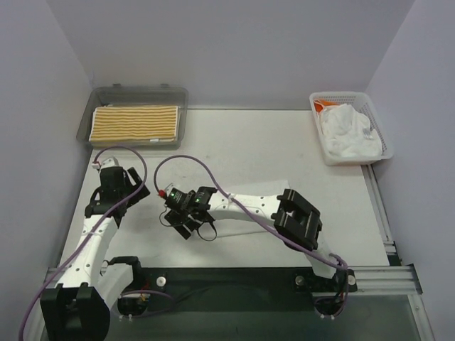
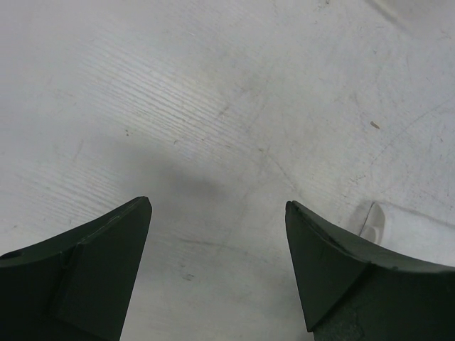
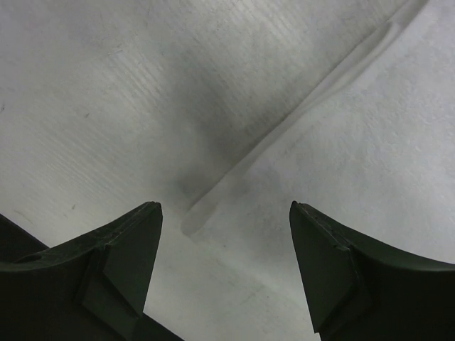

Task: Fold and stack the towels
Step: Neatly place the folded towel into the bin

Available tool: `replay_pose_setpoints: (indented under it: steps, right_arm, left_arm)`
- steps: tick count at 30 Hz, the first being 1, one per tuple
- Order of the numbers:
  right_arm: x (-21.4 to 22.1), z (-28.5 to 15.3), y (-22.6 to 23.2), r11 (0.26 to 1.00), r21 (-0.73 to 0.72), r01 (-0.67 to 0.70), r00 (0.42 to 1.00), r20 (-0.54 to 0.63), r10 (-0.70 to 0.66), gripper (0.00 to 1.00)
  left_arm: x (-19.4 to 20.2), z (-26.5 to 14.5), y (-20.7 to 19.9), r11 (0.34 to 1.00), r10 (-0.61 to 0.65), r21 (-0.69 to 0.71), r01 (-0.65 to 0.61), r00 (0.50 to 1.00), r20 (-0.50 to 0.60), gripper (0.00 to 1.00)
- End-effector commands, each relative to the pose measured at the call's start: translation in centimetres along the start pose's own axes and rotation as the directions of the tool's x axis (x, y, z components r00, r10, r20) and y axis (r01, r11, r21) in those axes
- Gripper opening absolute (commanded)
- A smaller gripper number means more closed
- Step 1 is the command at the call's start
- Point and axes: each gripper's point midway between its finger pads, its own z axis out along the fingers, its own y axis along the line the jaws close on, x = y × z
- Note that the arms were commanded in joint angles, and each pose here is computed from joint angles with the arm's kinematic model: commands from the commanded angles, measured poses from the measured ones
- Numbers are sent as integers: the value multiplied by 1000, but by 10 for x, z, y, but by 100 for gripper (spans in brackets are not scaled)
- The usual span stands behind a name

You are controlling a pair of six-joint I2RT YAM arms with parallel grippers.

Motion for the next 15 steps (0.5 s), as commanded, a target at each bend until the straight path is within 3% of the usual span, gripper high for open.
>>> replay_pose_setpoints:
  steps: [1, 7, 10, 15]
  right_arm:
    - [1, 1, -5, 998, 63, 24, 999, -40, -22, 73]
    - [36, 26, -24, 980, 188, 57, 985, -169, -25, 71]
    - [51, 36, -29, 975, 210, 74, 973, -229, -24, 65]
    - [58, 42, -30, 975, 205, 85, 965, -260, -29, 29]
  left_arm:
    - [-10, 1, 2, 1000, -11, -1, 11, 1000, 26, 88]
    - [-9, 1, 1, 1000, -13, 9, 12, 1000, 20, 88]
    - [-6, 2, -6, 999, -12, 47, 12, 1000, 12, 88]
    - [-1, 4, -27, 986, -18, 164, 21, 1000, -21, 89]
